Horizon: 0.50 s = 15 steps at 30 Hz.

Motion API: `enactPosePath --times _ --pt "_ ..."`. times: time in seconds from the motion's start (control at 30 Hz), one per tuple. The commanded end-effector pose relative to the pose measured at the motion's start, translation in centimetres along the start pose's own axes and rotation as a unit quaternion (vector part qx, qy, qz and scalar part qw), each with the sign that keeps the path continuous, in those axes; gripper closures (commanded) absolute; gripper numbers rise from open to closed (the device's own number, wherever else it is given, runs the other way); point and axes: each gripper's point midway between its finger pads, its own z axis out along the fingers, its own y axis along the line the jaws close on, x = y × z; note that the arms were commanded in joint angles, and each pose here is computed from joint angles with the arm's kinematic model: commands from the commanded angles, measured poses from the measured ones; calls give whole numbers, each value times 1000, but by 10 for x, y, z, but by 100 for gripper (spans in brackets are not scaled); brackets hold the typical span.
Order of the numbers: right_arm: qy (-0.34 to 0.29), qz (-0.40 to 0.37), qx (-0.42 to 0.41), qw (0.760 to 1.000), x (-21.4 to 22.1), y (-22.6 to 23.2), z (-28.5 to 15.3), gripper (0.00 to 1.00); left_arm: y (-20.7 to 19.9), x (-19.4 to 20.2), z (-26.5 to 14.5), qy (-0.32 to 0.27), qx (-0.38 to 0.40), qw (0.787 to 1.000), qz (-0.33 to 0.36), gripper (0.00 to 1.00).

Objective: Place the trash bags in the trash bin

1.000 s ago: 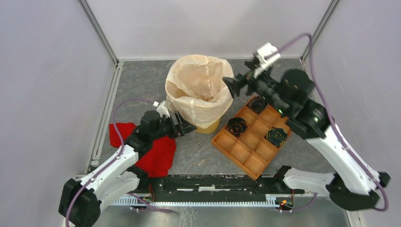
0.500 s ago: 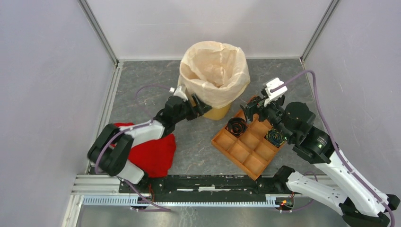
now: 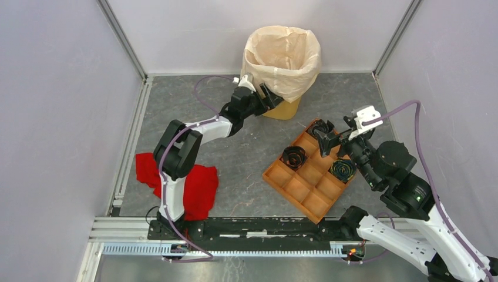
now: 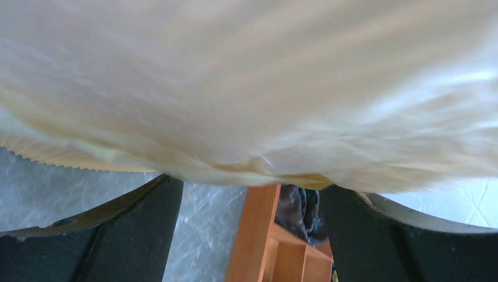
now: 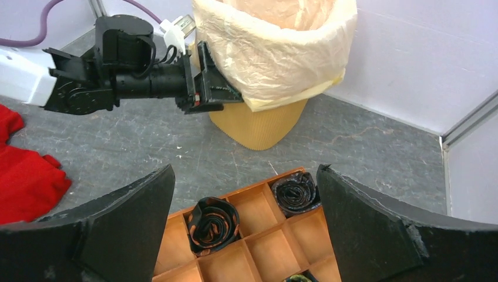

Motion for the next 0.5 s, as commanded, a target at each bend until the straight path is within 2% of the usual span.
enactPosePath --times 0.0,0.17,0.33,0.47 --pt "-10 23 25 999 -4 -12 -11 2 -12 -27 16 -14 19 999 25 10" --pt "-23 23 71 997 -8 -36 -30 2 -36 -18 -30 -6 52 998 30 11" --pt "-51 14 106 993 -23 -59 -54 2 -50 -8 -113 2 59 997 46 10" --pt "-63 14 126 990 -30 -70 -64 2 -84 -33 -180 -18 68 992 109 9"
